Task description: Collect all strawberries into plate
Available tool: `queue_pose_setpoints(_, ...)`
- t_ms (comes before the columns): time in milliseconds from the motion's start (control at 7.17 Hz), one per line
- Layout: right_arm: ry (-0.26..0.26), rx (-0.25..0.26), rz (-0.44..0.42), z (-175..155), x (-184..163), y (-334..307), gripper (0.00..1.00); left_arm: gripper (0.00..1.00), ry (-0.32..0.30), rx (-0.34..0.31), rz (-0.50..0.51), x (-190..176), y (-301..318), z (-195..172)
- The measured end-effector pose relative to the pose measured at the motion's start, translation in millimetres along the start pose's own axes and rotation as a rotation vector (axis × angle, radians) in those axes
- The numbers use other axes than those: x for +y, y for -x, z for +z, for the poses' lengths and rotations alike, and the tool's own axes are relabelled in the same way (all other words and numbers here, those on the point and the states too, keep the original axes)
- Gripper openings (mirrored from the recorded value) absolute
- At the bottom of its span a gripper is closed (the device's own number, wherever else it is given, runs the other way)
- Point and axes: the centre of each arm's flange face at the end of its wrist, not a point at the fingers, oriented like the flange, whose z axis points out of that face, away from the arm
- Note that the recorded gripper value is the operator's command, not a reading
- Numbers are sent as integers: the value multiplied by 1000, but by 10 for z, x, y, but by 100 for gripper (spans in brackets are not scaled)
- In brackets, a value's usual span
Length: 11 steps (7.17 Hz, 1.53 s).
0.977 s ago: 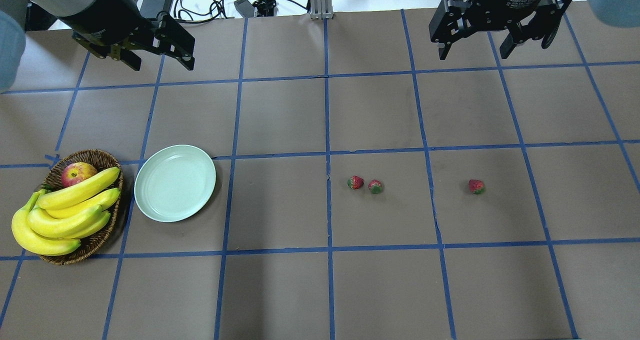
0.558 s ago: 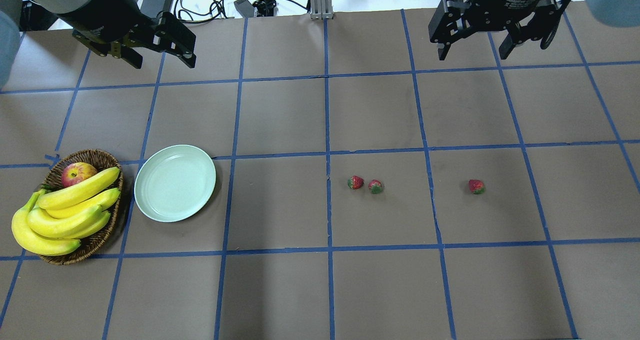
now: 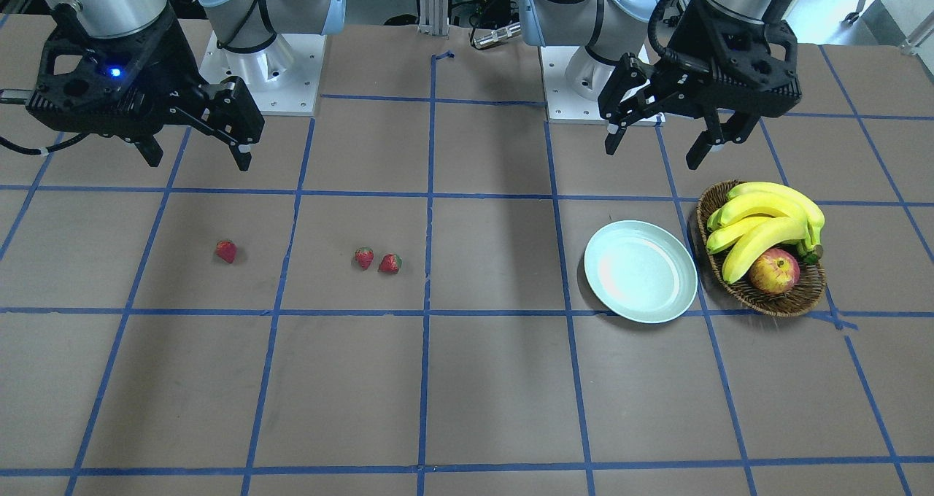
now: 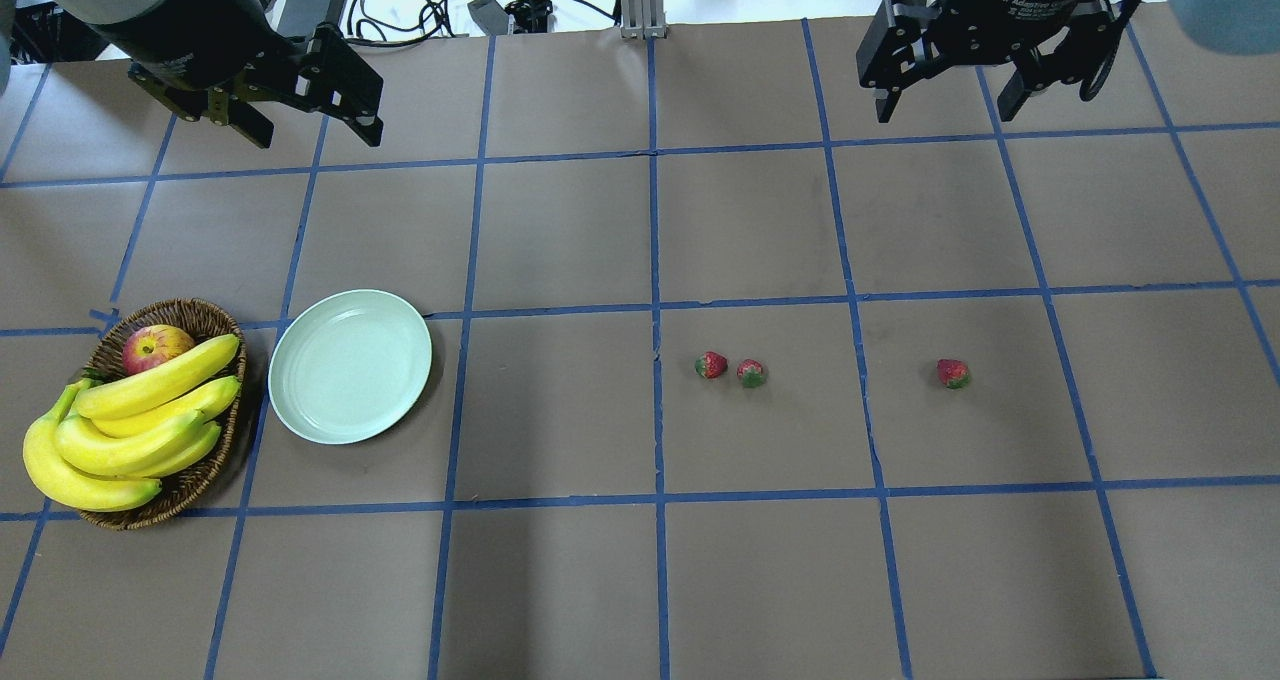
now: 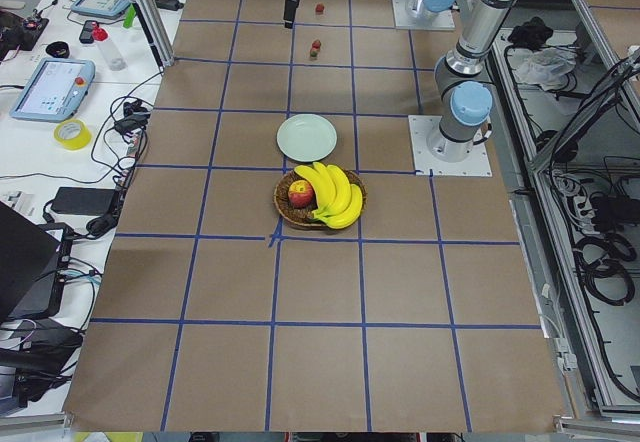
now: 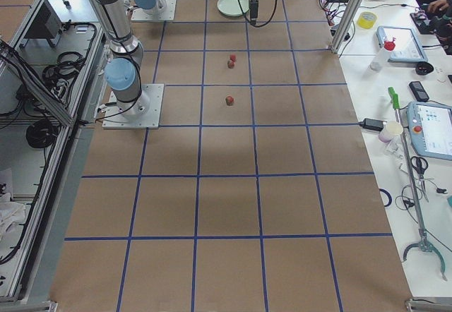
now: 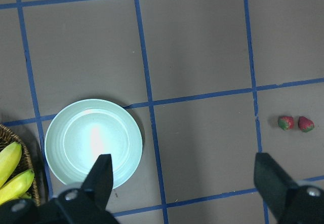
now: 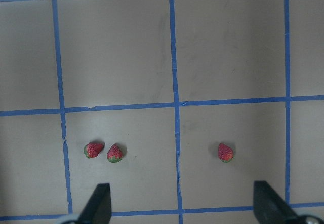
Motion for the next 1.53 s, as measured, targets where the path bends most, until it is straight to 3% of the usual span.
queue_pose_setpoints(837, -3, -2, -6, -18, 9, 8, 100, 100, 41, -61, 2, 11, 88, 85)
queue_pose_setpoints(1535, -3, -3, -11, -21, 14, 16, 100, 100, 44, -70, 2, 37, 71, 78)
